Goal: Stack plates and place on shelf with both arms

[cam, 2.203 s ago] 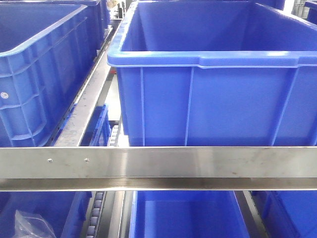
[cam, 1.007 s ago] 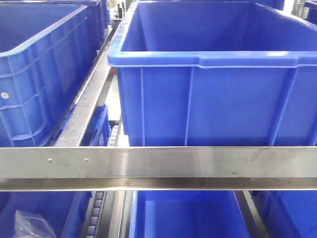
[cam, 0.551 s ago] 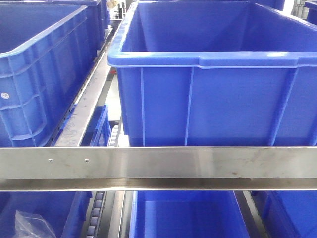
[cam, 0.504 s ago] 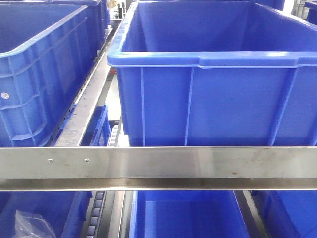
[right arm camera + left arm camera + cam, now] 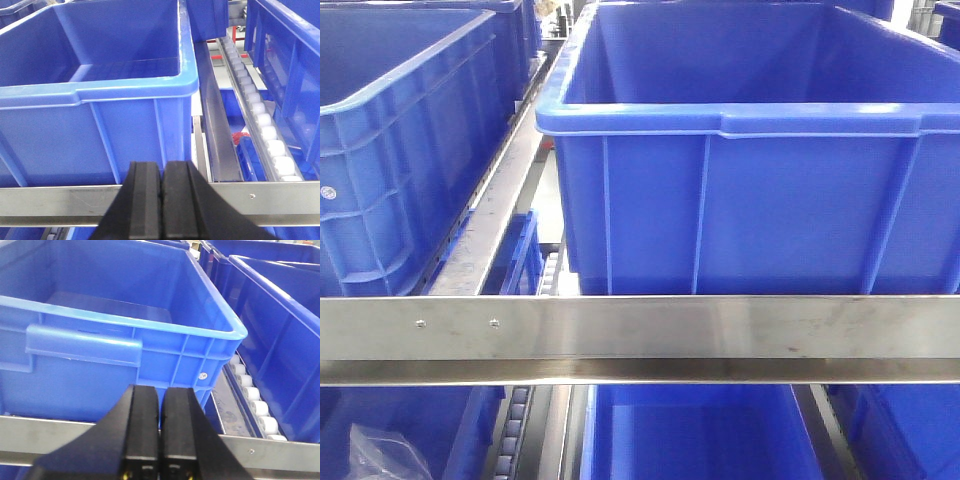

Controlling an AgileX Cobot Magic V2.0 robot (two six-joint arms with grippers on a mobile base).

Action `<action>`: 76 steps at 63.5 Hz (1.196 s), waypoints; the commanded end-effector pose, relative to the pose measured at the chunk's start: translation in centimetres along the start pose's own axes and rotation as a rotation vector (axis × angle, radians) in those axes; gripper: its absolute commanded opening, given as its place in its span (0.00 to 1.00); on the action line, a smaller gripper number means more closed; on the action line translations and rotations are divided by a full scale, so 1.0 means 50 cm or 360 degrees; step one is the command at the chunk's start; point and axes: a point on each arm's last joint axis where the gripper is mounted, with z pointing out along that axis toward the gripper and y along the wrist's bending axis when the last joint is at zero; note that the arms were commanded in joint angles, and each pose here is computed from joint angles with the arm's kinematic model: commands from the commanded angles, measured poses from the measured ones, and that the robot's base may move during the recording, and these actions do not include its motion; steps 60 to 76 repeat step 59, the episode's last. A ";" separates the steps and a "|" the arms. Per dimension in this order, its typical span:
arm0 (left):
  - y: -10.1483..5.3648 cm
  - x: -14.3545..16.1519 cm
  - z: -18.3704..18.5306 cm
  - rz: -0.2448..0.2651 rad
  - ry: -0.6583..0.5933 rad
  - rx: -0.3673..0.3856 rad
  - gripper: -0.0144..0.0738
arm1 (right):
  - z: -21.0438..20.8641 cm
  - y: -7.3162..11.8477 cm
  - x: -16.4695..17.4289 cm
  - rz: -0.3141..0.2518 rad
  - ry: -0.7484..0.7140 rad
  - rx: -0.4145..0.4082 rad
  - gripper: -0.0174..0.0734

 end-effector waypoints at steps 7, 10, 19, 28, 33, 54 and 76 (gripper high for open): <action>-0.007 -0.023 -0.005 0.0118 -0.0221 0.0056 0.27 | -0.004 0.003 -0.017 -0.0017 -0.0166 -0.0023 0.25; -0.007 -0.023 -0.005 0.0090 -0.0221 0.0057 0.27 | -0.004 0.003 -0.017 -0.0017 -0.0166 -0.0023 0.25; -0.007 -0.023 -0.005 0.0009 -0.0219 0.0062 0.27 | -0.004 0.003 -0.017 -0.0017 -0.0166 -0.0023 0.25; -0.007 -0.023 -0.005 0.0009 -0.0219 0.0062 0.27 | -0.004 0.003 -0.017 -0.0017 -0.0166 -0.0023 0.25; -0.007 -0.023 -0.005 0.0009 -0.0219 0.0062 0.27 | -0.004 0.003 -0.017 -0.0017 -0.0166 -0.0023 0.25; -0.007 -0.023 -0.005 0.0009 -0.0219 0.0062 0.27 | -0.004 0.003 -0.017 -0.0017 -0.0166 -0.0023 0.25; -0.007 -0.023 -0.005 0.0009 -0.0219 0.0062 0.27 | -0.004 0.003 -0.017 -0.0017 -0.0166 -0.0023 0.25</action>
